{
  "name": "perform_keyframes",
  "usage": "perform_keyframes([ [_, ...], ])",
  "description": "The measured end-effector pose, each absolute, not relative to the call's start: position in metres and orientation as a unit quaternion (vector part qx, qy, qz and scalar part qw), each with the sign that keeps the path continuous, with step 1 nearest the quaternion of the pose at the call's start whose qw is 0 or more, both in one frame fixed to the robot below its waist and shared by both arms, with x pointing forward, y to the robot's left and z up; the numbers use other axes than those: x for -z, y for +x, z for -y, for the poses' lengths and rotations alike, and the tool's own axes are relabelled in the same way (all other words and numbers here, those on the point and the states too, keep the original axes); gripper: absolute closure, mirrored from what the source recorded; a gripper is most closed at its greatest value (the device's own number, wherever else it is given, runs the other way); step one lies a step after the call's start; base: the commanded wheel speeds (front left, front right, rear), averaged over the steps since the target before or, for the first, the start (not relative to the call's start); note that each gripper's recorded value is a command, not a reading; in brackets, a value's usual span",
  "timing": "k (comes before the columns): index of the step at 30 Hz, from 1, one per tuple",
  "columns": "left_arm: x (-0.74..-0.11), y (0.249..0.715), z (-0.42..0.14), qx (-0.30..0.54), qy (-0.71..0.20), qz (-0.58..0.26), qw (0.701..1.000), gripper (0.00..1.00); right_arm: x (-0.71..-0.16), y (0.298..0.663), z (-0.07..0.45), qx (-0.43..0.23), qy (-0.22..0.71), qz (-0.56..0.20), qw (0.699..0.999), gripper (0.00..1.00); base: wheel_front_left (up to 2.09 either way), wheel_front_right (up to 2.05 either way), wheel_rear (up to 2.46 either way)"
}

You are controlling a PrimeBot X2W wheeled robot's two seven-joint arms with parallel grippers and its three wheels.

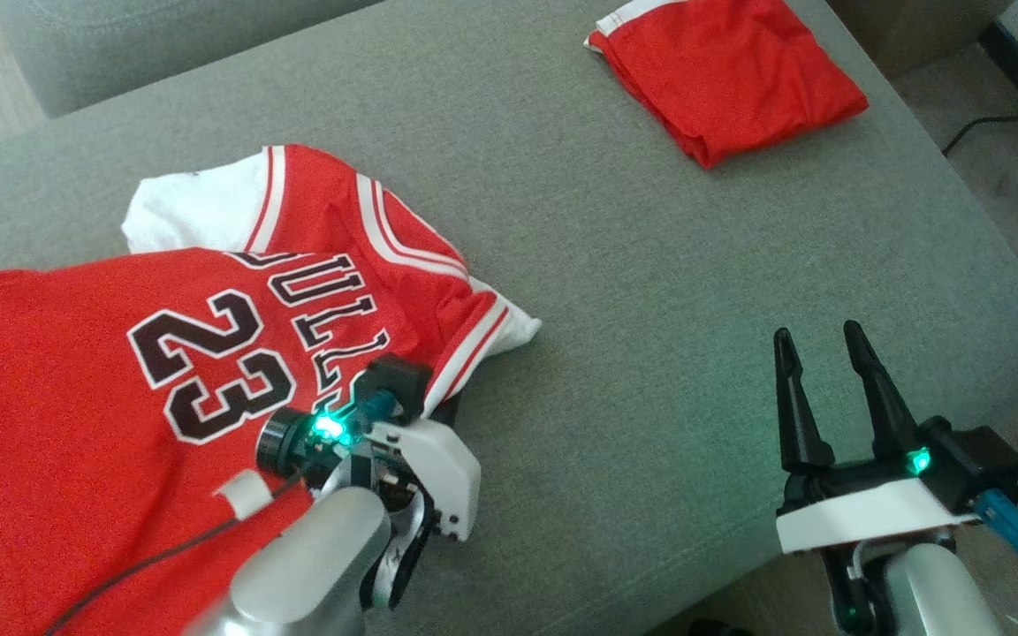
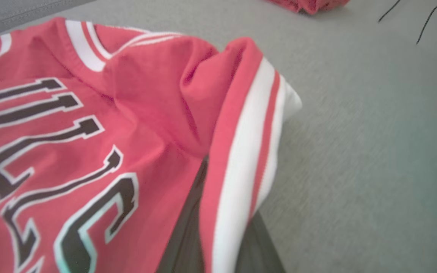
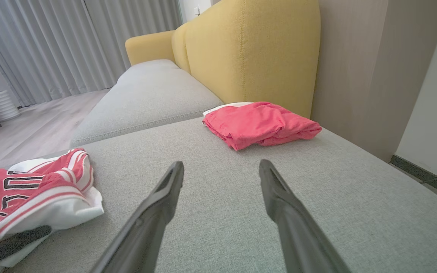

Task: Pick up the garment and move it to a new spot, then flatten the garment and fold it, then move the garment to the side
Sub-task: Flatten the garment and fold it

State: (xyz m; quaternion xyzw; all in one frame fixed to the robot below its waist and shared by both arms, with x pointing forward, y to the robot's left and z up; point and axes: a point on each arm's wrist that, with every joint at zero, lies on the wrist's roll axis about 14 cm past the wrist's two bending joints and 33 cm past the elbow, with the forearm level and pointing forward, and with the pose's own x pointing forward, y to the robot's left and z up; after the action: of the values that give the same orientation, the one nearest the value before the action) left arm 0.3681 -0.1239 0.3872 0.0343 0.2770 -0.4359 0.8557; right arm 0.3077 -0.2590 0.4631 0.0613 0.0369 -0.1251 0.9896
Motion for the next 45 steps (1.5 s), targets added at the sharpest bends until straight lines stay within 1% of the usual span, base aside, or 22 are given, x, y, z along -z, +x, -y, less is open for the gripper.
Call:
perform_keyframes([
  [3,-0.411,0.365,0.134,0.447,-0.041,-0.278,0.85,1.0,-0.464,0.308,0.258,0.123,0.063,-0.034,0.99,0.0,0.0,0.0,0.0],
  [7,-0.436,0.347,0.139,0.477,-0.112,-0.291,0.822,1.0,-0.465,0.309,0.255,0.116,0.061,-0.032,0.991,0.0,0.0,0.0,0.0],
  [14,-0.441,0.3,0.128,0.531,-0.184,-0.391,0.729,1.0,-0.467,0.313,0.249,0.103,0.056,-0.028,0.993,0.0,0.0,0.0,0.0],
  [16,-0.439,0.294,0.127,0.538,-0.192,-0.411,0.71,1.0,-0.466,0.315,0.246,0.099,0.055,-0.03,0.993,0.0,0.0,0.0,0.0],
  [17,-0.438,0.298,0.127,0.533,-0.199,-0.412,0.712,0.9,-0.466,0.315,0.245,0.097,0.053,-0.032,0.993,0.0,0.0,0.0,0.0],
  [18,-0.435,0.305,0.125,0.522,-0.198,-0.413,0.72,0.27,-0.465,0.316,0.244,0.095,0.052,-0.033,0.994,0.0,0.0,0.0,0.0],
  [19,-0.43,0.313,0.124,0.51,-0.191,-0.411,0.731,0.0,-0.464,0.316,0.243,0.094,0.052,-0.035,0.994,0.0,0.0,0.0,0.0],
  [20,-0.43,0.313,0.124,0.51,-0.191,-0.411,0.731,0.0,-0.464,0.316,0.243,0.094,0.052,-0.035,0.994,0.0,0.0,0.0,0.0],
  [25,-0.408,0.375,0.111,0.438,-0.102,-0.361,0.817,0.0,-0.461,0.314,0.241,0.092,0.053,-0.041,0.993,0.0,0.0,0.0,0.0],
  [28,-0.404,0.402,0.106,0.402,-0.065,-0.315,0.857,0.0,-0.459,0.312,0.243,0.096,0.053,-0.044,0.993,0.0,0.0,0.0,0.0],
  [30,-0.405,0.413,0.104,0.387,-0.051,-0.287,0.875,0.0,-0.459,0.31,0.244,0.099,0.053,-0.045,0.993,0.0,0.0,0.0,0.0],
  [35,-0.427,0.408,0.124,0.409,-0.059,-0.233,0.88,0.0,-0.461,0.309,0.245,0.101,0.053,-0.041,0.993,0.0,0.0,0.0,0.0],
  [37,-0.444,0.403,0.135,0.428,-0.066,-0.208,0.877,0.0,-0.462,0.31,0.245,0.099,0.053,-0.04,0.993,0.0,0.0,0.0,0.0],
  [41,-0.469,0.366,0.162,0.492,-0.068,-0.186,0.848,0.0,-0.463,0.311,0.243,0.097,0.053,-0.036,0.993,0.0,0.0,0.0,0.0],
  [43,-0.468,0.34,0.169,0.52,-0.066,-0.201,0.828,0.0,-0.463,0.312,0.243,0.096,0.053,-0.036,0.993,0.0,0.0,0.0,0.0],
  [45,-0.456,0.311,0.17,0.541,-0.067,-0.238,0.804,0.0,-0.462,0.313,0.242,0.094,0.053,-0.038,0.993,0.0,0.0,0.0,0.0],
])
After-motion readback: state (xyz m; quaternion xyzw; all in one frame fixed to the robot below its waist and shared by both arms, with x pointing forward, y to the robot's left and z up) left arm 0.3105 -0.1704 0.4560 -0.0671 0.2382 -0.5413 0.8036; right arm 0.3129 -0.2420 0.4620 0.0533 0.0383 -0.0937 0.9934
